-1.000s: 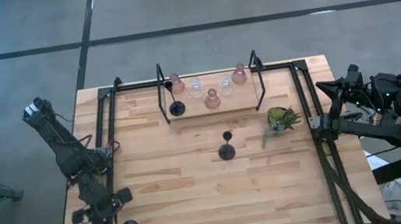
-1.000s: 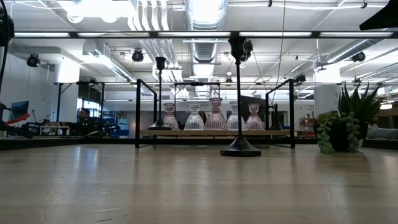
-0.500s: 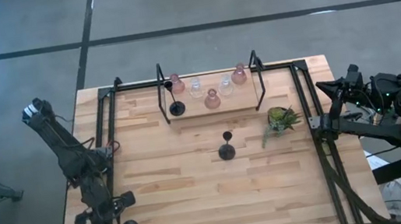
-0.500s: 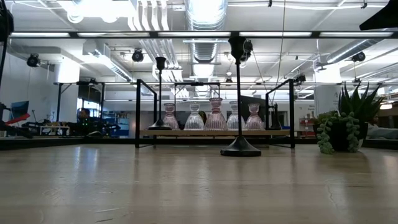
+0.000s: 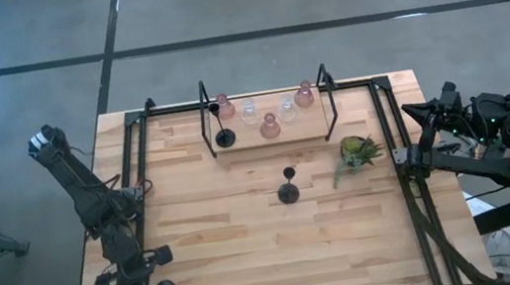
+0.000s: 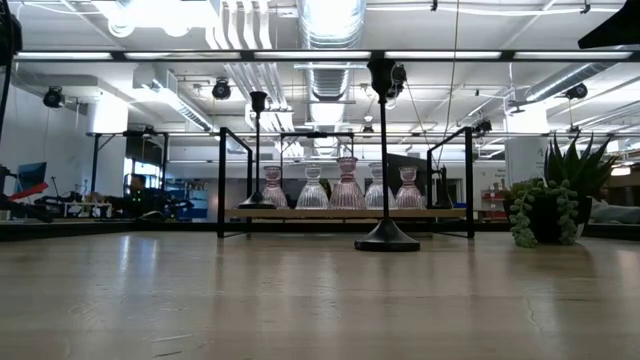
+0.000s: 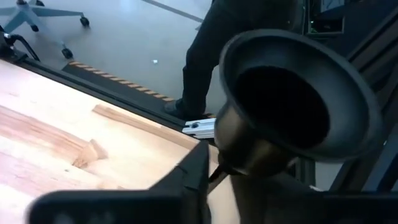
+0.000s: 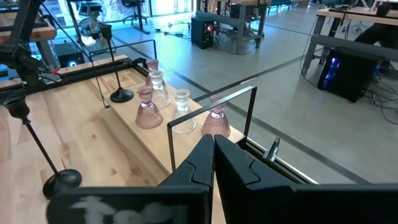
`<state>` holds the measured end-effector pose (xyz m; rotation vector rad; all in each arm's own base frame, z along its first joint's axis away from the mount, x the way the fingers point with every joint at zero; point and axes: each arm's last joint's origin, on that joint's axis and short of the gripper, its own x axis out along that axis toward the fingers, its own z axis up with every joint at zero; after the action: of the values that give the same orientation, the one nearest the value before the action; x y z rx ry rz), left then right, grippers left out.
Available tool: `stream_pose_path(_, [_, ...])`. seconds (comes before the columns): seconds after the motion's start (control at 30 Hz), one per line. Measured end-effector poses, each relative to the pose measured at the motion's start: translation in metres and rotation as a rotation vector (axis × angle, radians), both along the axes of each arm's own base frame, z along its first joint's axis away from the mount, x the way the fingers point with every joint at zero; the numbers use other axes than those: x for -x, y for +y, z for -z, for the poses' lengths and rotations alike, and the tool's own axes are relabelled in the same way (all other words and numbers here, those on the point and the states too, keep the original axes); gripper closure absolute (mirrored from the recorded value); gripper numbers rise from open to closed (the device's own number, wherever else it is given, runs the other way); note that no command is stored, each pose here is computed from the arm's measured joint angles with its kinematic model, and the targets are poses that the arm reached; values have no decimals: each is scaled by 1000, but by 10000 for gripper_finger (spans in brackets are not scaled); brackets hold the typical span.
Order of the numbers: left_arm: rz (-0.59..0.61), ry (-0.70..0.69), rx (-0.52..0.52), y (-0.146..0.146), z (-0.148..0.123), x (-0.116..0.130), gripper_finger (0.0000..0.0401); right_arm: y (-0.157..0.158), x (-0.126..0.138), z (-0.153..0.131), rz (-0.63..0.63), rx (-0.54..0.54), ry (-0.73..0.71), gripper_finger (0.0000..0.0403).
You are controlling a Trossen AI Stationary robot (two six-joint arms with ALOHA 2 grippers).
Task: Pick & Place candle stick holders
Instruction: Put the bottom black candle holder on the shelf
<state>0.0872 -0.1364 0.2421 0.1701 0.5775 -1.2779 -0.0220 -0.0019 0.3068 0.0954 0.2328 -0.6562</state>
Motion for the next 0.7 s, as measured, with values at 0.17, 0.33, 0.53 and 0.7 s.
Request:
stream_pose_path(0.17, [-16,24,12,0,-1,0,385,0,0,0,0,0,0,394])
stream_pose_path(0.33, [-116,99,55,-1,-4,-2,385,0,0,0,0,0,0,394])
stream_pose_path(0.53, [-319,76,125,1,-35,-10,385,0,0,0,0,0,0,394])
stream_pose_path(0.7, [-526,-61,138,11,-88,-25,385,0,0,0,0,0,0,394])
